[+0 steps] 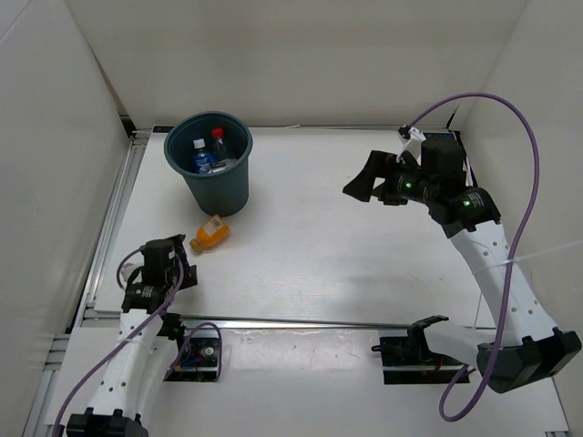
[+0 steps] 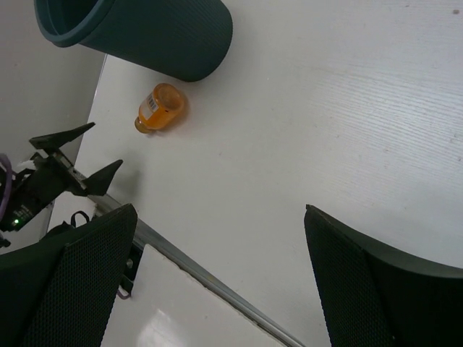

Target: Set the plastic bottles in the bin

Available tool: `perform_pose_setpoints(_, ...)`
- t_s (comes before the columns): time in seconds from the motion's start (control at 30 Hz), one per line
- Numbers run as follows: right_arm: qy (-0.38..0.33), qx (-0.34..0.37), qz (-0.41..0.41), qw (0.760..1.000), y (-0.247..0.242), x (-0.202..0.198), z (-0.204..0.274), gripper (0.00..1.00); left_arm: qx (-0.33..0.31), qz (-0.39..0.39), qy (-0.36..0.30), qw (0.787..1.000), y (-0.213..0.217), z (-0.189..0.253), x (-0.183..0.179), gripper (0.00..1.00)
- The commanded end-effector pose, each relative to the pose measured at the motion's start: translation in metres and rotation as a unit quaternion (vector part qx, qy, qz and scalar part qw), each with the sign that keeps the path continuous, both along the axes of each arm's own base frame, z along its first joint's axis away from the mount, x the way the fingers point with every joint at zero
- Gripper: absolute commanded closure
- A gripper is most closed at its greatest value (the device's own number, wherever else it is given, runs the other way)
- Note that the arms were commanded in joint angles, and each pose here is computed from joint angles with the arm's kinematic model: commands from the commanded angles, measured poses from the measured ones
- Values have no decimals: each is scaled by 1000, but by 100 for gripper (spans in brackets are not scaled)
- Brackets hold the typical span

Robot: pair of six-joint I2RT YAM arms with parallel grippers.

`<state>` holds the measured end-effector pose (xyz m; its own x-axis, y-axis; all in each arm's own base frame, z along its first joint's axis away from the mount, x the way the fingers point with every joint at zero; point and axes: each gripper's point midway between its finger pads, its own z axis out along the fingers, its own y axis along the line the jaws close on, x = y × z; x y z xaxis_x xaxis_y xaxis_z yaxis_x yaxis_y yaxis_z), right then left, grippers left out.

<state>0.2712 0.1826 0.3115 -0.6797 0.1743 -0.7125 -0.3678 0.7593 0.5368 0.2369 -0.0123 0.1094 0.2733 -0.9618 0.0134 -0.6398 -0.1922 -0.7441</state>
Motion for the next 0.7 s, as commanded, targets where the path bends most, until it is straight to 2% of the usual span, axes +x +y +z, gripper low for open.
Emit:
perform_pose_setpoints(0.0, -33, 5, 25, 999, 4, 0, 20, 0, -95, 58, -40, 993, -5, 10, 23, 0)
perform_pose_setpoints(0.17, -33, 2, 20, 999, 2, -2, 20, 0, -90, 63, -32, 993, -5, 19, 49, 0)
perform_pose_setpoints(0.67, -39, -32, 1, 999, -20, -4, 11, 0, -159, 77, -21, 984, -18, 2, 101, 0)
